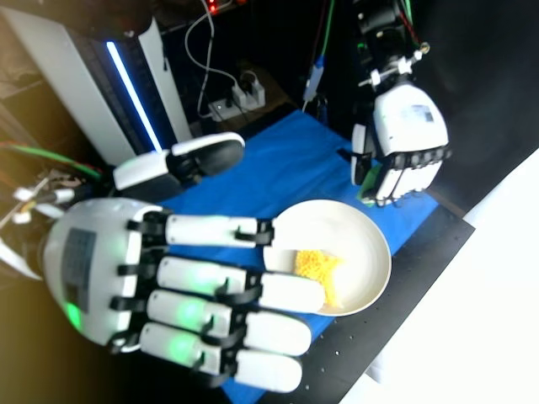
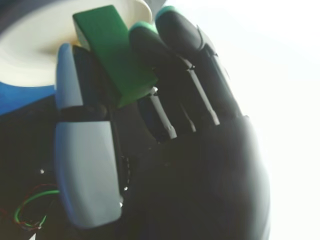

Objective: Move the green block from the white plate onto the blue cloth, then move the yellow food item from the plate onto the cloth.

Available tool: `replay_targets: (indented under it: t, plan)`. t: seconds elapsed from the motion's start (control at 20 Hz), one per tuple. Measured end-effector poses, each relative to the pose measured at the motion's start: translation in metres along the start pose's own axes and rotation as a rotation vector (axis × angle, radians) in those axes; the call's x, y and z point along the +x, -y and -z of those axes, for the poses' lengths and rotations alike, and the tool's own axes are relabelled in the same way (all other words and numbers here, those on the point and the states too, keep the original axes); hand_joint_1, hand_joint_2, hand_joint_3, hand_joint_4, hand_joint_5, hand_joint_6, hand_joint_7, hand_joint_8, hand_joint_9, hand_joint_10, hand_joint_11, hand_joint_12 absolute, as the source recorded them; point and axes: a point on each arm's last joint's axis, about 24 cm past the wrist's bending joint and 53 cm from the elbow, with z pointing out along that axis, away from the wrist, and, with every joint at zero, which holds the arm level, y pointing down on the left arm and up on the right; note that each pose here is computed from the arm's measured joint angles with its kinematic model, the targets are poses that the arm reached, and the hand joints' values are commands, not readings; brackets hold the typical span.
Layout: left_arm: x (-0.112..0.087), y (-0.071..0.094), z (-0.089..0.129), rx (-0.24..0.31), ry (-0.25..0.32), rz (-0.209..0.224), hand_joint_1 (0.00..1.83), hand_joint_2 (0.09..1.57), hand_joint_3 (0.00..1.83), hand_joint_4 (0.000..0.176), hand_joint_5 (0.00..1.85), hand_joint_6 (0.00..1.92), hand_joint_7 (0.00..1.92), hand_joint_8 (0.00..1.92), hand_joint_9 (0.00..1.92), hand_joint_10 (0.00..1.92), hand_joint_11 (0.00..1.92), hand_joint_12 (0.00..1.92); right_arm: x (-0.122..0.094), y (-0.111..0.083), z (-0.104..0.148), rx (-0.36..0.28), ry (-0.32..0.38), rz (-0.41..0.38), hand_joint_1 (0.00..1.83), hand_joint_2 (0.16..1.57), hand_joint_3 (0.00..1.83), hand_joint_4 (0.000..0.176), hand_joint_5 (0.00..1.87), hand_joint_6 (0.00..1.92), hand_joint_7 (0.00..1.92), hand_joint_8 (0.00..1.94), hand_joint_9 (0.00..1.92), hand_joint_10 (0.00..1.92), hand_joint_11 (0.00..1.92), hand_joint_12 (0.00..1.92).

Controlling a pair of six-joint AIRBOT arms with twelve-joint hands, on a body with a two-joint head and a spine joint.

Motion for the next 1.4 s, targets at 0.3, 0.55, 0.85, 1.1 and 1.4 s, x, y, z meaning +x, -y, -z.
replay_targets:
  t: [0.3,0.55,0.85,1.1,1.4]
  plan:
    - [0.022,-0.019,0.005,-0.051,-0.058,-0.015,1.28,1.06,0.0,0.0,1.1,0.6,1.1,0.98,1.09,0.93,0.9,1.35,0.0,0.0,0.0,0.0,0.0,0.0,0.22,1.01,0.01,0.103,0.24,0.0,0.17,0.0,0.08,0.0,0.06,0.04]
    - [0.027,-0.022,0.005,-0.059,-0.071,-0.018,1.28,1.02,0.0,0.0,1.24,0.38,1.2,0.77,1.21,0.81,1.01,1.27,0.0,0.0,0.0,0.0,0.0,0.0,0.22,1.02,0.0,0.09,0.24,0.0,0.19,0.0,0.09,0.01,0.06,0.06]
    - [0.034,-0.026,0.006,-0.065,-0.085,-0.022,1.22,1.12,0.0,0.016,0.94,0.99,0.99,1.03,0.9,0.26,0.57,1.11,0.0,0.0,0.0,0.0,0.0,0.0,0.25,1.02,0.0,0.094,0.24,0.0,0.17,0.0,0.08,0.0,0.04,0.08]
    - [0.033,-0.025,0.007,-0.062,-0.082,-0.022,1.18,0.92,0.0,0.0,0.85,0.04,0.8,0.03,0.77,0.01,0.36,0.97,0.0,0.0,0.0,0.0,0.0,0.0,0.25,1.0,0.0,0.107,0.23,0.0,0.16,0.0,0.07,0.0,0.01,0.09]
    - [0.033,-0.024,0.006,-0.059,-0.08,-0.022,1.13,0.89,0.0,0.0,0.55,0.0,0.59,0.0,0.62,0.0,0.0,1.14,0.0,0.0,0.0,0.0,0.0,0.0,0.24,0.97,0.0,0.118,0.29,0.0,0.19,0.0,0.1,0.0,0.0,0.25]
